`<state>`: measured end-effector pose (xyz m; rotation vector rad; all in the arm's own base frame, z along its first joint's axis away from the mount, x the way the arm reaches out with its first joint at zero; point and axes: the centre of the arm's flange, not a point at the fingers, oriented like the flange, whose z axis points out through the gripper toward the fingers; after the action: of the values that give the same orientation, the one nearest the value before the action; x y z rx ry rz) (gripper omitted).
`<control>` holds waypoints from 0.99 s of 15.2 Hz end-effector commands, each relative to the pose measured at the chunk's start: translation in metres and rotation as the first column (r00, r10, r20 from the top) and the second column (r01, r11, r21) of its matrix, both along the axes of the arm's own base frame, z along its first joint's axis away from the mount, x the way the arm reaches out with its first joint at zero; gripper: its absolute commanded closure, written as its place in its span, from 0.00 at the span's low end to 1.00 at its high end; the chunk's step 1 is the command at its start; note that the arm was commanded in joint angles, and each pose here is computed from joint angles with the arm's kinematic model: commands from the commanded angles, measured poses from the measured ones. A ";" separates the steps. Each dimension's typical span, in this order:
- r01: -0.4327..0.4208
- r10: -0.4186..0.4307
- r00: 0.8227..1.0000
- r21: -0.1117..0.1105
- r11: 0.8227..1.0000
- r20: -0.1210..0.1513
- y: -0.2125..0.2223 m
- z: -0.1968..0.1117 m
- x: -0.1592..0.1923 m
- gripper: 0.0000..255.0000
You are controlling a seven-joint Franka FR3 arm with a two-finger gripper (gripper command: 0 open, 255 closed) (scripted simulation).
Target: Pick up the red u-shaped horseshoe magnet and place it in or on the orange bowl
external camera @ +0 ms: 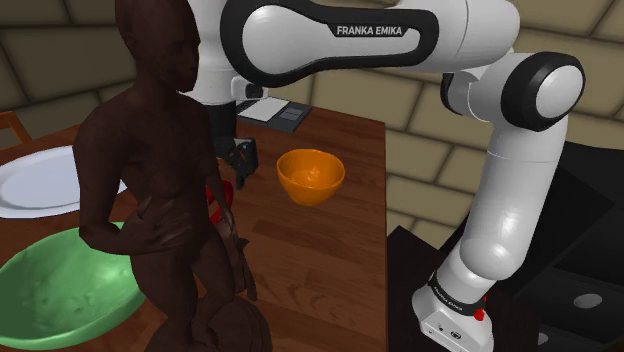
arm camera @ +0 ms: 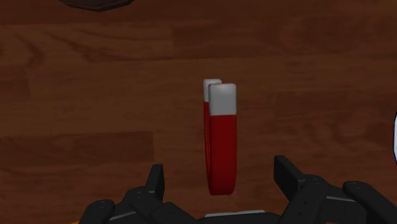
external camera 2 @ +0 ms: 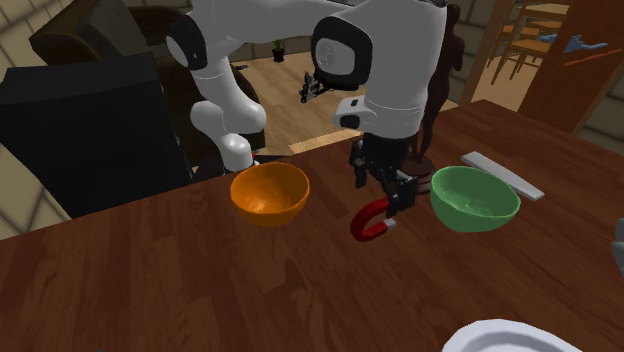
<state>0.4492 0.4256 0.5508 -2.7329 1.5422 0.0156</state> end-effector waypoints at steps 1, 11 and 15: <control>0.016 -0.016 1.000 -0.001 1.000 0.001 0.005 -0.007 0.003 0.00; 0.016 -0.016 1.000 -0.001 1.000 0.001 0.005 -0.041 0.003 0.00; 0.016 -0.016 1.000 -0.001 1.000 0.001 0.005 -0.041 0.003 0.00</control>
<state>0.4521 0.4311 0.5095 -2.7202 1.5645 0.0132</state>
